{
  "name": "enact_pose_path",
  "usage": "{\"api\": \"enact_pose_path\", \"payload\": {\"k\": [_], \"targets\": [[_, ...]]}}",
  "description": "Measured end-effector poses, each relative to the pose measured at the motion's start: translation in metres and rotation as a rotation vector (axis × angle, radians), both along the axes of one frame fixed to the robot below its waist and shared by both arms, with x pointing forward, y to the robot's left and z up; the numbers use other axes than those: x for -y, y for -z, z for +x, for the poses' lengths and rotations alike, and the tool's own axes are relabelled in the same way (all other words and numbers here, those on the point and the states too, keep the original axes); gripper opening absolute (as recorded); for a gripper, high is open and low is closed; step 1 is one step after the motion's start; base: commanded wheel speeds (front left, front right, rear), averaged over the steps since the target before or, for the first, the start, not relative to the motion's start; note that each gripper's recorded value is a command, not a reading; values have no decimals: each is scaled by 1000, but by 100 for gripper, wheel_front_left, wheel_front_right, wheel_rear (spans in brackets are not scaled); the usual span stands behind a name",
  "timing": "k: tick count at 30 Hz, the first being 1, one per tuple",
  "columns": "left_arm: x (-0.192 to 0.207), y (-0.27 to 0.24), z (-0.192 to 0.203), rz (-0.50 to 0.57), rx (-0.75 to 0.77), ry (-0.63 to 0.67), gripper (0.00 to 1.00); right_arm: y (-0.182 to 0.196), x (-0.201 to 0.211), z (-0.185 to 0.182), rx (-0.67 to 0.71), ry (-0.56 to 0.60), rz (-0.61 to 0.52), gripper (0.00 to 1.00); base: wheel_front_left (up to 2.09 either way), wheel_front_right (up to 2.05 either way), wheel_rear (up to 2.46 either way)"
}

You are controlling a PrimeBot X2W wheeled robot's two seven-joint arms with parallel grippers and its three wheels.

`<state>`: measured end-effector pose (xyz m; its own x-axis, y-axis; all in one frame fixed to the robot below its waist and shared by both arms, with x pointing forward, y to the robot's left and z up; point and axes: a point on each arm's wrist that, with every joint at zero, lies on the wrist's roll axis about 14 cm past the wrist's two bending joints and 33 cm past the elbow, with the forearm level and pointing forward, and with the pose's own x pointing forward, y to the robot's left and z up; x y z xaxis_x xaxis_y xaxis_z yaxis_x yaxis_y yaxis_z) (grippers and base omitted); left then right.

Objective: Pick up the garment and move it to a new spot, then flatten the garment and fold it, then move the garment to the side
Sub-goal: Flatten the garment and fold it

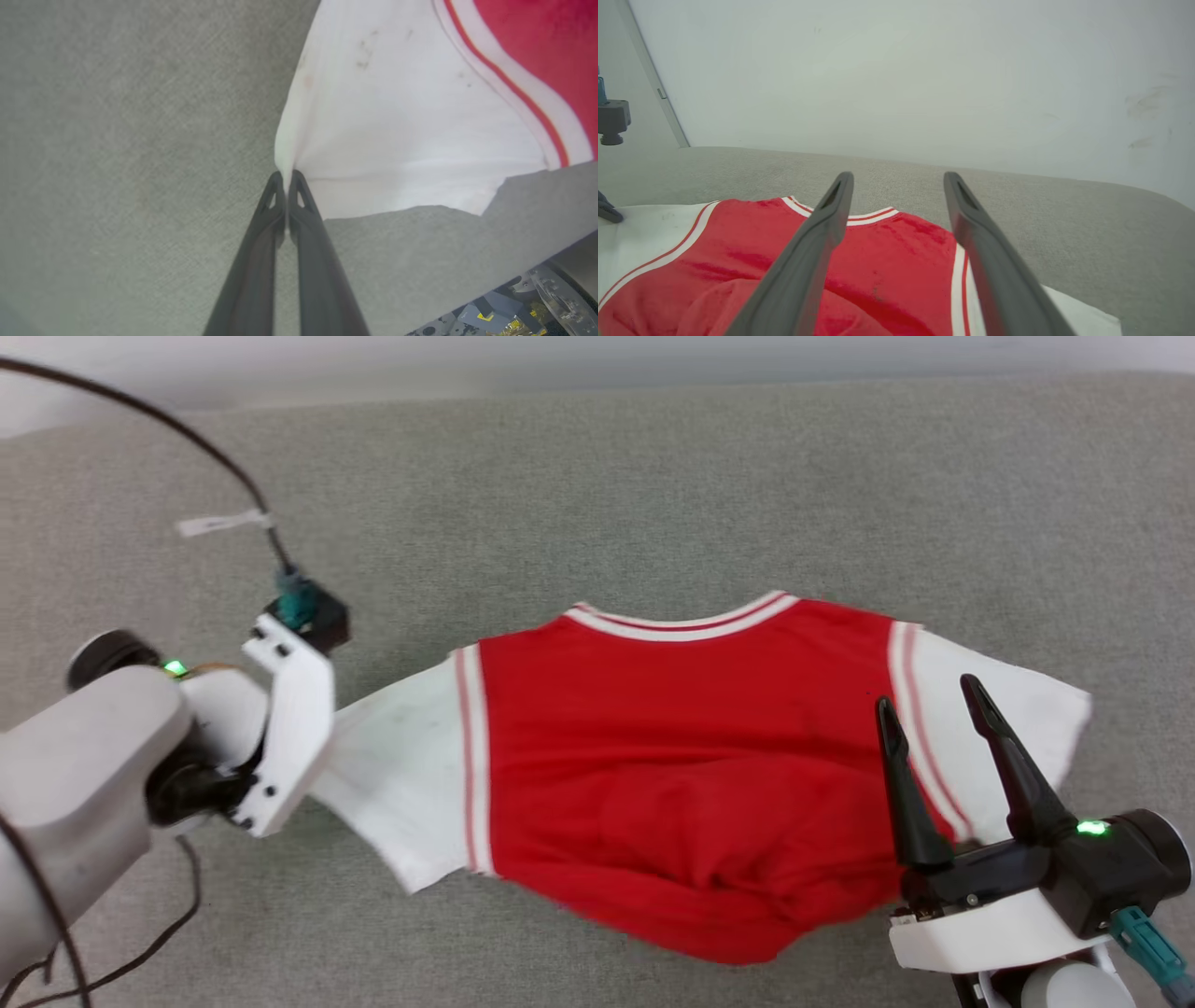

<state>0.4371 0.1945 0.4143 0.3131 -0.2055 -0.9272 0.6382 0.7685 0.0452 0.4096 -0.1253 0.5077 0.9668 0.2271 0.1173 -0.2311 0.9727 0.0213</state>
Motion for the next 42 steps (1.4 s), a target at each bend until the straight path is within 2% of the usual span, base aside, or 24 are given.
{"api": "enact_pose_path", "payload": {"k": [5,11,12,13,17,23,28,42], "targets": [[-42,12,-11,56,-25,-108,0,-1,-4,-1,2,-12,-1,100,0,0,0],[-50,28,-18,33,-57,-194,0,1,-2,-4,-7,-5,-5,100,0,0,0],[-50,28,-18,30,-51,-198,37,0,-1,-5,-5,-3,-6,100,0,0,0],[-49,27,-15,21,-33,-201,100,0,-1,-6,-4,-2,-4,100,0,0,0],[-43,18,-10,3,6,-198,100,-1,-1,-10,-5,-3,0,100,0,0,0],[-43,-31,18,-62,115,-226,100,-8,-3,-12,12,-9,8,100,0,0,0],[-48,-48,28,-76,123,-246,100,-7,-3,-12,10,-9,14,100,0,0,0],[-45,24,-7,-6,-120,-243,100,4,7,-3,-15,22,8,100,0,0,0]]}}
